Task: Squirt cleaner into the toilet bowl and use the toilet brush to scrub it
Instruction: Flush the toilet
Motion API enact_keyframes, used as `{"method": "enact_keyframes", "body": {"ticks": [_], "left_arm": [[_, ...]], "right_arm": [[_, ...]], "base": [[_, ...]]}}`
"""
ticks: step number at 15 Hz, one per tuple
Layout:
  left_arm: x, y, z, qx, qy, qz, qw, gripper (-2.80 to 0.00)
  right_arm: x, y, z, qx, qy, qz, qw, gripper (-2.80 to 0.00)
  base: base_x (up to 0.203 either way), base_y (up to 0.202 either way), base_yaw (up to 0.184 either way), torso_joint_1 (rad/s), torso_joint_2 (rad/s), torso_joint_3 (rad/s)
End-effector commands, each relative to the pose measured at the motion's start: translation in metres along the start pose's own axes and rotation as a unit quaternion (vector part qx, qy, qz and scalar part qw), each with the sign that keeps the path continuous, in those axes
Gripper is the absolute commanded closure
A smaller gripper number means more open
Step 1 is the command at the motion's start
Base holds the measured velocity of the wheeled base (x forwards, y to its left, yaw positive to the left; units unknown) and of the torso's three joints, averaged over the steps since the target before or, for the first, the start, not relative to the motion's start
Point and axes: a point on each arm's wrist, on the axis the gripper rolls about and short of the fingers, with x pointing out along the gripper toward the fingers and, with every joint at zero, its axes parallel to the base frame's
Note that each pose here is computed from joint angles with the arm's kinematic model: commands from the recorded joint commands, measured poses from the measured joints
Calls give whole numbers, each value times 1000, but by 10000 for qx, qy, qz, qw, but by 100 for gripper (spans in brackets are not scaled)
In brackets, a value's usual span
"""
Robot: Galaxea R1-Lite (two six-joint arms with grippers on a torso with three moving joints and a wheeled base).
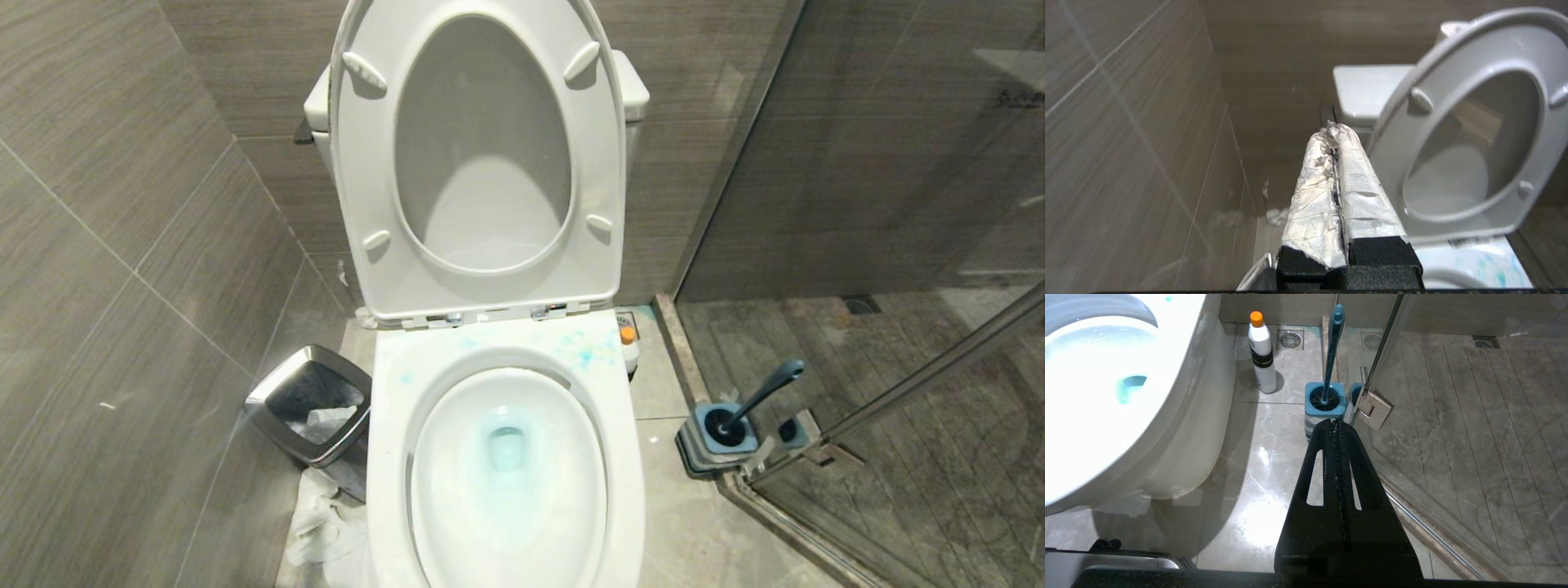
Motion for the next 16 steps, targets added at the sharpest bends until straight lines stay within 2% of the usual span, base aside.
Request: {"method": "enact_keyframes", "body": {"ticks": [1, 4, 8, 9, 10, 11, 12, 16], "left_arm": [[78, 1, -32, -16, 372, -1, 9993, 0], [124, 4, -70, -215, 652, 46, 9976, 0], [181, 10, -122, -733, 449, -16, 9963, 0], [190, 9, -128, -1024, 252, -149, 9943, 0], [198, 4, -130, -1440, 2, -451, 9886, 0], [206, 0, -135, -1538, -209, -730, 9852, 0], [213, -1, -139, -1556, -347, -843, 9836, 0], [236, 0, -148, -1536, -706, -965, 9809, 0]], "right_arm": [[0, 0, 0, -2, 11, 2, 10000, 0], [0, 0, 0, -2, 11, 2, 10000, 0], [0, 0, 0, -2, 11, 2, 10000, 0], [0, 0, 0, -2, 11, -3, 10000, 0], [0, 0, 0, -2, 11, 2, 10000, 0], [0, 0, 0, -2, 11, 2, 10000, 0], [0, 0, 0, -2, 11, 2, 10000, 0], [0, 0, 0, -2, 11, 2, 10000, 0]], "base": [[0, 0, 0, 0, 0, 0], [0, 0, 0, 0, 0, 0], [0, 0, 0, 0, 0, 0], [0, 0, 0, 0, 0, 0], [0, 0, 0, 0, 0, 0], [0, 0, 0, 0, 0, 0], [0, 0, 0, 0, 0, 0], [0, 0, 0, 0, 0, 0]]}}
